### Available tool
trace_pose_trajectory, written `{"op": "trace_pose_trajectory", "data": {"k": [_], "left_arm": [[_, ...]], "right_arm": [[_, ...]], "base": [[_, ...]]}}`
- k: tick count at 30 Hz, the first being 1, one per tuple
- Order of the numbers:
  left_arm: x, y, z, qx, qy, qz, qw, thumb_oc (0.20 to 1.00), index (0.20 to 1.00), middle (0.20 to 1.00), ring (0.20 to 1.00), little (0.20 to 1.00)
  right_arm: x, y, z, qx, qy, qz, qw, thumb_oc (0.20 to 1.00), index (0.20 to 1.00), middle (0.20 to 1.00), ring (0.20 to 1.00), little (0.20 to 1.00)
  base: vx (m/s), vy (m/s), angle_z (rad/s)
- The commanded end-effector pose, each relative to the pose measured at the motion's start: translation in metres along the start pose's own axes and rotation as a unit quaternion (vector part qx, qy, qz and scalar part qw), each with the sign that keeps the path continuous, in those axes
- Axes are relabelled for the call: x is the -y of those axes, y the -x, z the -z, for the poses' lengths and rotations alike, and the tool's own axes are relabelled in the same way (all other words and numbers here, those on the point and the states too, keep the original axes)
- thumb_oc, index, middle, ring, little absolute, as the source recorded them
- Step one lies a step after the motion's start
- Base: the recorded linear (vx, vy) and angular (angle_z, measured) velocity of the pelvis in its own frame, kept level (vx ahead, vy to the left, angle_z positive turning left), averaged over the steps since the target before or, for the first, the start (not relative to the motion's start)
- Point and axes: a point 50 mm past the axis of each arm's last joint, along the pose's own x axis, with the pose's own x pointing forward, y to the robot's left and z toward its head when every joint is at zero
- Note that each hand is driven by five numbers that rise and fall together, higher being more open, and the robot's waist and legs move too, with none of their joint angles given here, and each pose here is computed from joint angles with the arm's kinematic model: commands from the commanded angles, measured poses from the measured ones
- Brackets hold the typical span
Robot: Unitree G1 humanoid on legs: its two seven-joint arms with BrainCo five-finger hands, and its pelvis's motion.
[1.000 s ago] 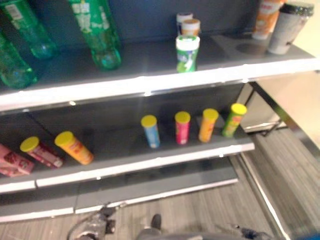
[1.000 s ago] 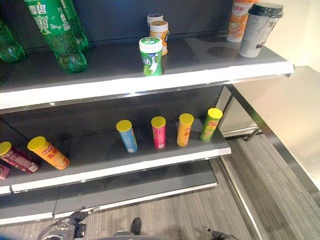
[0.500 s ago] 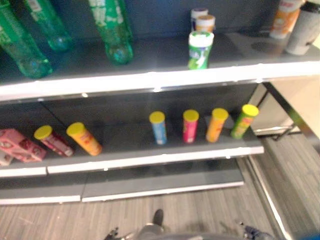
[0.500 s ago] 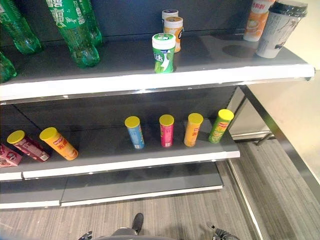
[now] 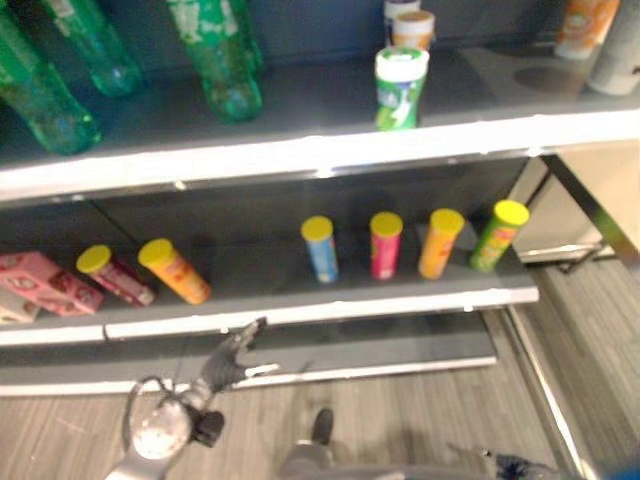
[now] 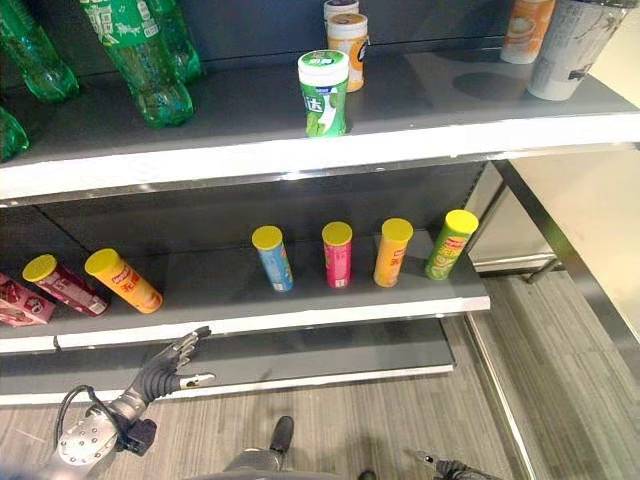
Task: Put the goods on the table back onto the shelves and tidy them up.
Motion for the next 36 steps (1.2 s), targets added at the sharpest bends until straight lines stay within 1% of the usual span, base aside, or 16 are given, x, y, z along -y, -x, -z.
{"op": "trace_pose_trajectory", "data": {"k": [1, 3, 5, 9, 16, 22, 23, 24, 26, 29, 30, 31, 32, 33, 35, 36], "left_arm": [[-0.008, 0.008, -0.038, 0.094, 0.018, -0.009, 0.995, 1.0, 1.0, 1.0, 1.0, 1.0], [-0.012, 0.011, -0.053, 0.122, -0.003, -0.003, 0.993, 1.0, 1.0, 1.0, 1.0, 1.0], [-0.014, 0.014, -0.081, 0.174, -0.038, 0.01, 0.984, 1.0, 1.0, 1.0, 1.0, 1.0], [-0.002, 0.003, -0.118, 0.245, -0.078, 0.06, 0.964, 1.0, 1.0, 1.0, 1.0, 1.0], [0.021, -0.012, -0.148, 0.306, -0.091, 0.123, 0.94, 1.0, 1.0, 1.0, 1.0, 1.0], [0.032, -0.02, -0.167, 0.345, -0.097, 0.147, 0.922, 1.0, 1.0, 1.0, 1.0, 1.0], [0.041, -0.025, -0.182, 0.374, -0.095, 0.168, 0.907, 1.0, 1.0, 1.0, 1.0, 1.0], [0.041, -0.025, -0.182, 0.374, -0.095, 0.168, 0.907, 1.0, 1.0, 1.0, 1.0, 1.0], [0.051, -0.03, -0.202, 0.411, -0.102, 0.182, 0.888, 1.0, 1.0, 1.0, 1.0, 1.0], [0.062, -0.029, -0.231, 0.467, -0.105, 0.196, 0.856, 1.0, 1.0, 1.0, 1.0, 1.0], [0.062, -0.03, -0.231, 0.467, -0.105, 0.197, 0.855, 1.0, 1.0, 1.0, 1.0, 1.0], [0.07, -0.029, -0.248, 0.498, -0.102, 0.209, 0.835, 1.0, 1.0, 1.0, 1.0, 1.0], [0.07, -0.029, -0.248, 0.498, -0.102, 0.209, 0.835, 1.0, 1.0, 1.0, 1.0, 1.0], [0.076, -0.028, -0.26, 0.519, -0.097, 0.221, 0.82, 1.0, 1.0, 1.0, 1.0, 1.0], [0.08, -0.027, -0.266, 0.53, -0.099, 0.226, 0.812, 1.0, 1.0, 1.0, 1.0, 1.0], [0.083, -0.024, -0.277, 0.55, -0.103, 0.228, 0.797, 1.0, 1.0, 1.0, 1.0, 1.0]], "right_arm": [[0.0, 0.0, -0.003, -0.005, 0.031, -0.004, 0.999, 1.0, 1.0, 1.0, 1.0, 1.0], [0.0, 0.0, -0.002, -0.007, 0.041, -0.005, 0.999, 1.0, 1.0, 1.0, 1.0, 1.0], [-0.003, 0.0, -0.007, 0.002, 0.061, -0.014, 0.998, 1.0, 1.0, 1.0, 1.0, 1.0], [-0.015, 0.001, -0.02, 0.024, 0.132, -0.032, 0.99, 1.0, 1.0, 1.0, 1.0, 1.0], [-0.024, 0.002, -0.018, 0.023, 0.165, -0.043, 0.985, 1.0, 1.0, 1.0, 1.0, 1.0], [-0.029, 0.002, -0.011, 0.015, 0.164, -0.049, 0.985, 1.0, 1.0, 1.0, 1.0, 1.0], [-0.032, 0.002, -0.01, 0.015, 0.172, -0.051, 0.984, 1.0, 1.0, 1.0, 1.0, 1.0], [-0.032, 0.002, -0.01, 0.015, 0.172, -0.051, 0.984, 1.0, 1.0, 1.0, 1.0, 1.0], [-0.036, 0.003, -0.012, 0.019, 0.187, -0.052, 0.981, 1.0, 1.0, 1.0, 1.0, 1.0], [-0.038, 0.003, -0.016, 0.023, 0.203, -0.05, 0.978, 1.0, 1.0, 1.0, 1.0, 1.0], [-0.038, 0.003, -0.016, 0.024, 0.202, -0.049, 0.978, 1.0, 1.0, 1.0, 1.0, 1.0], [-0.039, 0.003, -0.018, 0.026, 0.202, -0.049, 0.978, 1.0, 1.0, 1.0, 1.0, 1.0], [-0.039, 0.003, -0.018, 0.026, 0.202, -0.049, 0.978, 1.0, 1.0, 1.0, 1.0, 1.0], [-0.039, 0.003, -0.018, 0.026, 0.203, -0.048, 0.978, 1.0, 1.0, 1.0, 1.0, 1.0], [-0.04, 0.003, -0.02, 0.028, 0.203, -0.047, 0.978, 1.0, 1.0, 1.0, 1.0, 1.0], [-0.041, 0.004, -0.019, 0.027, 0.203, -0.048, 0.978, 1.0, 1.0, 1.0, 1.0, 1.0]], "base": [[0.0, 0.0, 0.0], [0.01, -0.042, 0.02], [-0.01, -0.043, 0.06], [0.01, -0.017, 0.06], [0.02, 0.014, -0.06], [0.01, 0.021, -0.11], [0.01, 0.024, -0.18], [0.02, 0.032, -0.07], [0.0, 0.019, -0.07], [0.0, 0.007, -0.02], [-0.01, 0.023, -0.1], [-0.01, 0.014, -0.12], [-0.02, 0.024, -0.11], [0.0, 0.0, 0.0], [0.0, 0.0, 0.0], [0.0, 0.0, 0.0]]}}
